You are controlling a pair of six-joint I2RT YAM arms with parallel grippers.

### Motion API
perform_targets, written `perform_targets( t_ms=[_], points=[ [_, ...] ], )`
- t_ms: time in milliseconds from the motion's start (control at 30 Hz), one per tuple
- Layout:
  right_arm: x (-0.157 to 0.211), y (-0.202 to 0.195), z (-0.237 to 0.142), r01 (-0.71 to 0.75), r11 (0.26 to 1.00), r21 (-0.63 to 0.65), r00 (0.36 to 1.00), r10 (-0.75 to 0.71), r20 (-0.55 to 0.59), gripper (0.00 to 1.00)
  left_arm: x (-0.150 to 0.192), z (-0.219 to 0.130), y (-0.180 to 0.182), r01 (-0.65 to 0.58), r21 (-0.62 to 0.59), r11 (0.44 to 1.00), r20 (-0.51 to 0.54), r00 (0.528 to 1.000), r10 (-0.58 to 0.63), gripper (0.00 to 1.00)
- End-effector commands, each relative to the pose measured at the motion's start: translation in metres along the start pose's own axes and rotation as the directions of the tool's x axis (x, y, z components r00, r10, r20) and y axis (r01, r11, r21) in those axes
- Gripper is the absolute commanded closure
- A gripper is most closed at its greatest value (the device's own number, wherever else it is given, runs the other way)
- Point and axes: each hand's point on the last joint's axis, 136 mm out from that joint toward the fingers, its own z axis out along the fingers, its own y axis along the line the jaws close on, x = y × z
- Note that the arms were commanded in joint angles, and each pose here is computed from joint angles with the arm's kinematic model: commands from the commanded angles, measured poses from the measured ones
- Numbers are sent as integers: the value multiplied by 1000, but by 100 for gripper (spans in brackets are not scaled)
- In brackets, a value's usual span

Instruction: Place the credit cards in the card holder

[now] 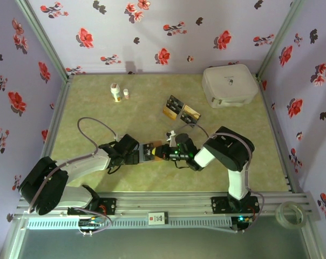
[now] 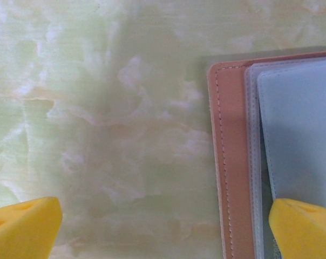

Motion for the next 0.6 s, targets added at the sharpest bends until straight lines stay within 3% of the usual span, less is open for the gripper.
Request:
perform_targets(
  t_ms=[0, 233, 567],
  points=[
    [16, -27, 4, -56, 995, 88, 997, 61, -56, 94, 6, 3, 8, 2, -32, 999, -15, 1000, -2, 0],
    [11, -23, 0, -37, 993, 110, 998, 43, -48, 76, -4, -4, 11, 31, -36, 999, 0, 1000, -31, 0],
    [-3, -13, -7, 40, 978, 203, 998, -31, -48, 60, -16, -10, 28, 137, -32, 990, 22, 990, -137, 0]
  ],
)
